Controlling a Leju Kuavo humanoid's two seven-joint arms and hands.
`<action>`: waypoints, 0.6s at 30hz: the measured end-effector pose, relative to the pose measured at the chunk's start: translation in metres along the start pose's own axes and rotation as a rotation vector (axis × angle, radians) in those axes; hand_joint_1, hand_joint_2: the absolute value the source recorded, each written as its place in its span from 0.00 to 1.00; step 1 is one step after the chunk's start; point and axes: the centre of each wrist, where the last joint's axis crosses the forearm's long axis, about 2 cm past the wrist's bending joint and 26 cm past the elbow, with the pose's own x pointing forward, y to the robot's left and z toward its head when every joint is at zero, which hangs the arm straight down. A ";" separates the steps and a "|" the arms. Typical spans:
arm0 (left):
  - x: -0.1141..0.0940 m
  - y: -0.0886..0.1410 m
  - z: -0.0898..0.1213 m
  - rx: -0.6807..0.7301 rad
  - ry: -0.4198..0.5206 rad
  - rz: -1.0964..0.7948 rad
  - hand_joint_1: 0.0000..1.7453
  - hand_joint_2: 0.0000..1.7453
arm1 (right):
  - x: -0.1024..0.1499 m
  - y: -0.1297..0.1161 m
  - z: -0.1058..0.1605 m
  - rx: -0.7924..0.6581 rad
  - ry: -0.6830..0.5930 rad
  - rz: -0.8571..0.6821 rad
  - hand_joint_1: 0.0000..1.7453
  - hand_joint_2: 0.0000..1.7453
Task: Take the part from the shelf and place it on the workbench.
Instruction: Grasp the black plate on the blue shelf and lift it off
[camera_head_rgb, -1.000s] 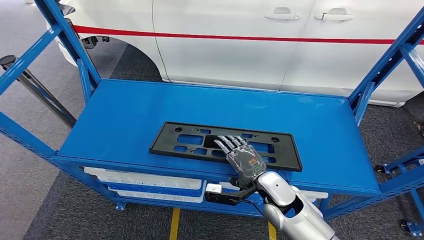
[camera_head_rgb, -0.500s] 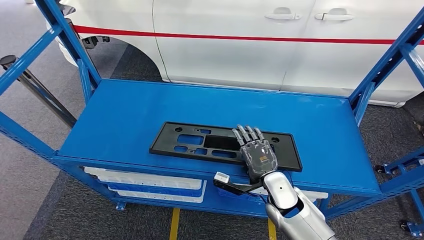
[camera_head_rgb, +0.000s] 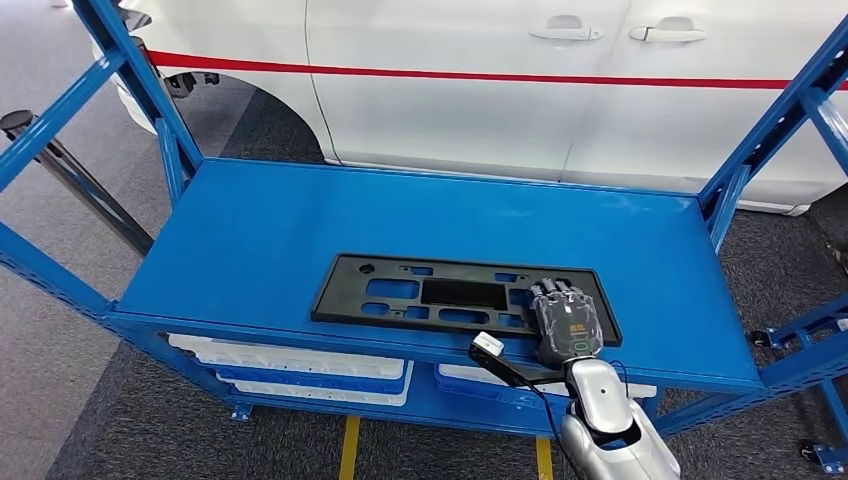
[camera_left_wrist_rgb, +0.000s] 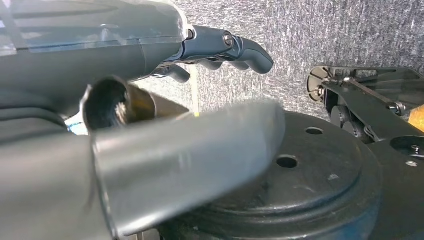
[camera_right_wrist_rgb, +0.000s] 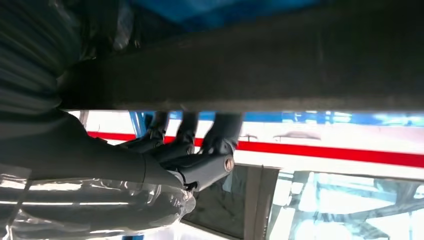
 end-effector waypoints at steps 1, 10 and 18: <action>0.000 0.000 0.000 -0.003 -0.001 0.003 0.00 1.00 | 0.000 -0.001 0.001 -0.003 0.000 -0.005 1.00 1.00; 0.000 0.000 0.000 -0.018 -0.023 0.021 0.00 1.00 | 0.005 -0.009 0.008 -0.022 -0.022 -0.053 1.00 1.00; 0.004 0.001 0.000 -0.010 -0.044 0.035 0.00 1.00 | 0.007 -0.013 0.011 -0.032 -0.036 -0.086 1.00 1.00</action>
